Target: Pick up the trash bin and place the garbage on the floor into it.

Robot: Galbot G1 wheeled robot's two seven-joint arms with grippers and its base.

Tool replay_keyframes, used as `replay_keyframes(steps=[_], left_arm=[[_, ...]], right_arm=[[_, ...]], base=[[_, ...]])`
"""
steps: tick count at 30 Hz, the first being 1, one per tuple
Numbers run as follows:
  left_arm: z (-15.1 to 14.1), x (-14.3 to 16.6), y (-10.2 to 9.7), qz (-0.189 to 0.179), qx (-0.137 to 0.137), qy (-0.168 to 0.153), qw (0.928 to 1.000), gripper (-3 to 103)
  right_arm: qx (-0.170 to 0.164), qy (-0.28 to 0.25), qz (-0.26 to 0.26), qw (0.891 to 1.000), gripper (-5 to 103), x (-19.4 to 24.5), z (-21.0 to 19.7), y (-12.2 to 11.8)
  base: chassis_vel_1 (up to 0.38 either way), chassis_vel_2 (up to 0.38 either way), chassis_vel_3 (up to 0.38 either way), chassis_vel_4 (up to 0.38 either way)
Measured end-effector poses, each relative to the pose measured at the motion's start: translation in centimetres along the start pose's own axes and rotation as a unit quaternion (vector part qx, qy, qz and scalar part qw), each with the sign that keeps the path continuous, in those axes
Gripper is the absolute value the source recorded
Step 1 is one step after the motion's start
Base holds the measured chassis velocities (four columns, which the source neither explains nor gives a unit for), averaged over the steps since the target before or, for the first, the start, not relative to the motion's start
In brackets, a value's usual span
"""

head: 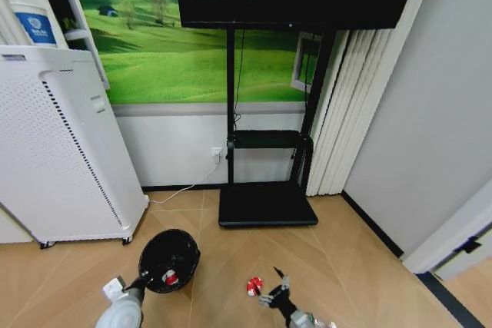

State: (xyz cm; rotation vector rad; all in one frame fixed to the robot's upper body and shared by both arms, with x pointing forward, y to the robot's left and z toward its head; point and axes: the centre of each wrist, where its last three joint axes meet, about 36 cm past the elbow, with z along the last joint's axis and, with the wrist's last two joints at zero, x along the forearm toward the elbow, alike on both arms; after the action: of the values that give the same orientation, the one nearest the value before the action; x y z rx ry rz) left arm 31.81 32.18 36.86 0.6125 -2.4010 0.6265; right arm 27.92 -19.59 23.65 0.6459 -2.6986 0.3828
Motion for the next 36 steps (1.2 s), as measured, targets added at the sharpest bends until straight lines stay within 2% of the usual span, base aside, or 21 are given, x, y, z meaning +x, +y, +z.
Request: replay_keyframes(steps=[3, 5, 6, 8, 9, 12, 13, 15, 16, 18, 23, 27, 36], left_arm=[[-0.5, 0.0, 0.4, -0.001, -0.011, -0.016, 0.9998, 2], [-2.3, -0.3, 2.2, 0.0, -0.05, -0.069, 0.9964, 2], [-2.3, -0.3, 2.2, 0.0, -0.05, -0.069, 0.9964, 2], [-3.7, -0.8, 4.3, -0.002, -0.076, -0.096, 0.9924, 2], [-3.7, -0.8, 4.3, -0.002, -0.076, -0.096, 0.9924, 2], [-5.0, -0.8, 7.8, 0.013, -0.102, -0.095, 0.9902, 2], [-5.0, -0.8, 7.8, 0.013, -0.102, -0.095, 0.9902, 2], [-5.1, -0.6, 10.1, 0.038, -0.132, -0.085, 0.9869, 2], [-5.1, -0.6, 10.1, 0.038, -0.132, -0.085, 0.9869, 2], [-4.9, -0.7, 11.5, 0.063, -0.16, -0.08, 0.9819, 2], [-4.7, -1.1, 12.2, 0.079, -0.172, -0.076, 0.9789, 2], [-4.6, -1.1, 12.3, 0.078, -0.171, -0.077, 0.9792, 2], [-5.1, -1.4, 12.2, 0.075, -0.162, -0.086, 0.9802, 2]], right_arm=[[-0.001, 0.006, -0.001, 1.0, 100, -0.8, 0.3, 0.0], [-0.001, 0.014, 0.0, 1.0, 100, -2.3, 0.9, 0.0], [-0.001, 0.014, 0.0, 1.0, 100, -2.3, 0.9, 0.0], [-0.003, 0.02, 0.005, 1.0, 100, -3.2, 1.3, -0.1], [-0.003, 0.02, 0.005, 1.0, 100, -3.2, 1.3, -0.1], [-0.009, 0.029, 0.017, 0.999, 100, -4.1, 2.0, -0.1], [-0.009, 0.029, 0.017, 0.999, 100, -4.1, 2.0, -0.1], [-0.012, 0.036, 0.025, 0.999, 100, -4.8, 2.5, -0.2], [-0.012, 0.036, 0.025, 0.999, 100, -4.8, 2.5, -0.2], [-0.009, 0.045, 0.032, 0.998, 100, -5.2, 3.1, -0.3], [-0.005, 0.068, 0.048, 0.997, 100, -5.2, 4.6, -0.2], [0.006, 0.089, 0.047, 0.995, 100, -5.0, 6.1, 0.2], [0.009, 0.104, 0.032, 0.994, 100, -4.7, 7.7, 1.5]], base=[[0.0, 0.0, 0.0, 0.0], [0.0, 0.0, 0.0, 0.0], [0.0, 0.0, 0.0, 0.0], [0.0, 0.0, 0.0, 0.0], [0.0, 0.0, 0.0, 0.0], [0.0, 0.0, 0.0, 0.0], [0.0, 0.0, 0.0, 0.0], [0.0, 0.0, 0.0, 0.0], [0.0, 0.0, 0.0, 0.0], [0.0, 0.0, 0.0, 0.0], [0.0, 0.0, 0.0, 0.0], [0.0, 0.0, 0.0, 0.0], [0.0, 0.0, 0.0, 0.0]])
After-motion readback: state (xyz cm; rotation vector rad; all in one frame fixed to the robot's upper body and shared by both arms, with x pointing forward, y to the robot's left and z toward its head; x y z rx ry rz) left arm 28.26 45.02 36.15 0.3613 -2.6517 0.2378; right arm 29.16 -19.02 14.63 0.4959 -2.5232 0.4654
